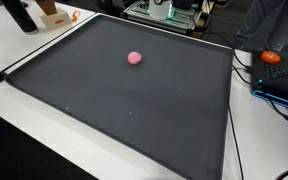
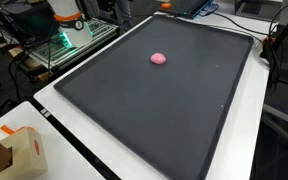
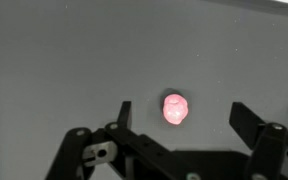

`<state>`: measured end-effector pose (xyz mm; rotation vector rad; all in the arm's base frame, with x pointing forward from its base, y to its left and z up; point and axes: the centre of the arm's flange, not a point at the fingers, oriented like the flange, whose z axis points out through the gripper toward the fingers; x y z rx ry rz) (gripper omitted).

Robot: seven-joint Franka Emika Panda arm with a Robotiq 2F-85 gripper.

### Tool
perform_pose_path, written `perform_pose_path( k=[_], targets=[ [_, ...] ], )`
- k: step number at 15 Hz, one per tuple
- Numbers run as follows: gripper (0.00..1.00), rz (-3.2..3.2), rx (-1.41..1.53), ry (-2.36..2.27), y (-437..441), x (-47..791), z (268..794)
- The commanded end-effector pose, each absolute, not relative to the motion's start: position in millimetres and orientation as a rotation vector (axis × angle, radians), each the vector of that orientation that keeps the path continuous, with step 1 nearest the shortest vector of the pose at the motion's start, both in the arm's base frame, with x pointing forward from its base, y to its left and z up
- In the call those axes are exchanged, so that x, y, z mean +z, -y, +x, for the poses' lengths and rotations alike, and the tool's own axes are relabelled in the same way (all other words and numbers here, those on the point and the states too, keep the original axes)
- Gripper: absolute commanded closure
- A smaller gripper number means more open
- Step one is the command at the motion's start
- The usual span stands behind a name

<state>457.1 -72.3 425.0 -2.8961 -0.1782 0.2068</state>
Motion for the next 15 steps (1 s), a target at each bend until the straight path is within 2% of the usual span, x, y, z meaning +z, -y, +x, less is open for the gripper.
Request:
perform_pose_path(
  k=[1,5,15],
  targets=[
    [0.00,-2.896,0.207,0.178,72,425,457],
    [0.00,-2.855,0.236,0.110,70,410,477],
    [0.00,-2.676,0.374,-0.496,87,318,543]
  ],
)
